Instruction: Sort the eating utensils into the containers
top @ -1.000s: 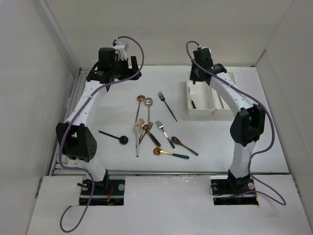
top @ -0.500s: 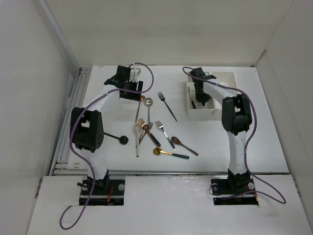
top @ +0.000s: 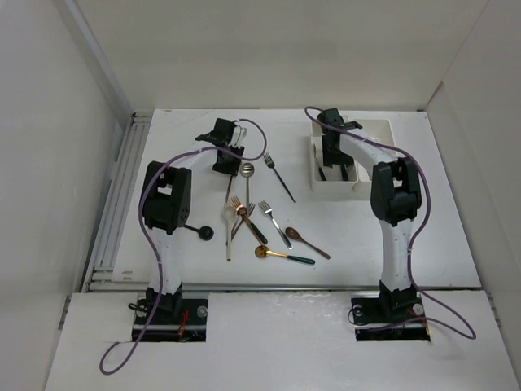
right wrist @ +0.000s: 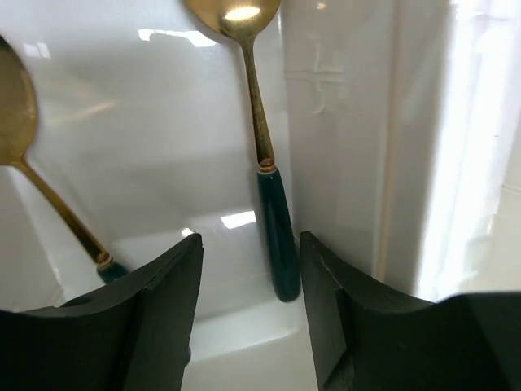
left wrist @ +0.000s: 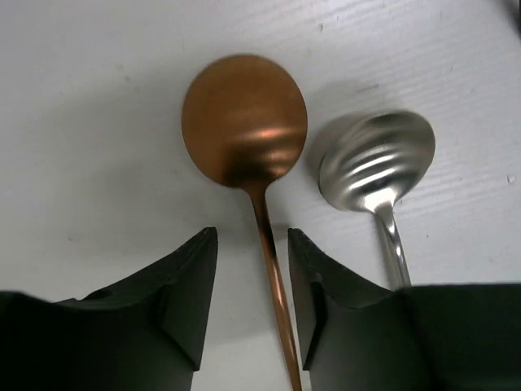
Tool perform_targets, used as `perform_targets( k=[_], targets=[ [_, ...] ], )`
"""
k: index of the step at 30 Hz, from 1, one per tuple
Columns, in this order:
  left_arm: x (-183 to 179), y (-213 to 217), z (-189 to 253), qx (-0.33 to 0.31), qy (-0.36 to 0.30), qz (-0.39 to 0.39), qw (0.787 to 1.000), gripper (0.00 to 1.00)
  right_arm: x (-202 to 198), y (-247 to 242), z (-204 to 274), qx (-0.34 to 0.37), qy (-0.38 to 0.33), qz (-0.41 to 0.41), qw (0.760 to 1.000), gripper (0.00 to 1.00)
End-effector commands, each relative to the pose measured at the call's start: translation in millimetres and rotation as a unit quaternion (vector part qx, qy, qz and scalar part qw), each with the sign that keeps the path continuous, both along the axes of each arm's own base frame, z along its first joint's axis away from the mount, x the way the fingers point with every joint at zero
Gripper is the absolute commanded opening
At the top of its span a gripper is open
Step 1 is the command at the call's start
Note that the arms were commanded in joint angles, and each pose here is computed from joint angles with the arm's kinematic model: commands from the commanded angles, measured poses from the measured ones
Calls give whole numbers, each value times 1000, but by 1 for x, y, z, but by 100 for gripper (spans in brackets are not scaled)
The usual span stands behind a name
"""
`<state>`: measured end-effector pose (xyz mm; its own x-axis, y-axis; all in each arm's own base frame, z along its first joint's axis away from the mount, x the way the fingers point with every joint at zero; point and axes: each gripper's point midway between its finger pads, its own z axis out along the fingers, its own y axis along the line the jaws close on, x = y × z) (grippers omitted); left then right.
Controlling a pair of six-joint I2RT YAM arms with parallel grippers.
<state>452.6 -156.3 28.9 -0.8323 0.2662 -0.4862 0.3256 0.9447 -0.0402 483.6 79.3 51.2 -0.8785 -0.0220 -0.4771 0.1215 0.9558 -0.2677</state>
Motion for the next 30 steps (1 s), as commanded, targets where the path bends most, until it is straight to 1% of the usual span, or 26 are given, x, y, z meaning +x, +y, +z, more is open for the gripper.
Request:
perform_targets(
  k=[1, 3, 4, 5, 6, 8, 9, 14, 16, 17, 18, 19, 20, 21, 22, 23, 24, 25, 26, 27, 28, 29, 30],
  targets=[
    [18, -5, 17, 18, -33, 4, 999, 36, 6, 3, 62, 17, -63, 1, 998, 57],
    [17, -5, 11, 20, -27, 4, 999, 31, 6, 3, 77, 22, -78, 1, 997, 58],
    [17, -5, 8, 20, -21, 7, 1000, 28, 6, 1, 82, 20, -84, -1, 996, 58],
    [16, -5, 1, 22, -15, 7, 1000, 19, 4, -1, 85, 16, -86, -3, 996, 58],
    [16, -5, 3, 23, -14, 7, 1000, 14, 4, -1, 89, 17, -90, -3, 996, 58],
    [12, -4, -8, 28, 1, 7, 1000, 2, 3, -3, 101, 16, -103, -6, 995, 58],
    [12, -4, -8, 26, 2, 11, 1000, 0, 3, -3, 101, 16, -103, -6, 994, 58],
    [13, -5, -3, 22, -2, 16, 1000, 0, -1, -6, 124, 18, -123, -9, 992, 58],
    [26, 5, 21, 10, -28, 34, 999, 0, -3, -7, 136, 22, -136, -9, 990, 58],
    [29, 6, 31, 0, -34, 35, 999, 0, -5, -7, 147, 25, -148, -10, 989, 60],
    [39, 3, 51, -24, -52, 37, 998, 0, -6, -8, 155, 28, -155, -10, 987, 61],
    [46, 10, 70, -38, -66, 43, 996, 0, -8, -2, 162, 45, -160, 0, 986, 63],
    [51, 11, 84, -54, -79, 47, 994, 0, -6, 2, 169, 58, -177, 5, 983, 68],
    [56, 11, 101, -67, -94, 44, 992, 0, -8, 4, 189, 74, -202, 10, 977, 71],
    [62, 9, 131, -94, -119, 42, 988, 0, -11, 19, 198, 99, -213, 32, 972, 76],
    [66, 1, 161, -119, -148, 32, 981, 0, -15, 41, 218, 133, -240, 69, 959, 87],
    [66, 1, 161, -120, -148, 32, 981, 0, -17, 48, 229, 137, -258, 81, 953, 92],
    [67, -6, 191, -143, -177, 15, 974, 0, -20, 65, 238, 161, -272, 105, 943, 97],
    [65, -11, 202, -159, -184, 9, 970, 0, -31, 99, 240, 201, -268, 155, 929, 100],
    [64, -16, 218, -176, -197, 2, 964, 0, -34, 119, 263, 232, -299, 187, 907, 100],
    [63, -22, 233, -198, -210, -1, 957, 0, -39, 138, 270, 254, -306, 216, 892, 100],
    [55, -31, 253, -227, -219, -21, 949, 0, -54, 173, 274, 296, -297, 260, 870, 100],
    [51, -36, 262, -244, -221, -30, 944, 0, -60, 189, 277, 317, -298, 277, 857, 100]
  ],
)
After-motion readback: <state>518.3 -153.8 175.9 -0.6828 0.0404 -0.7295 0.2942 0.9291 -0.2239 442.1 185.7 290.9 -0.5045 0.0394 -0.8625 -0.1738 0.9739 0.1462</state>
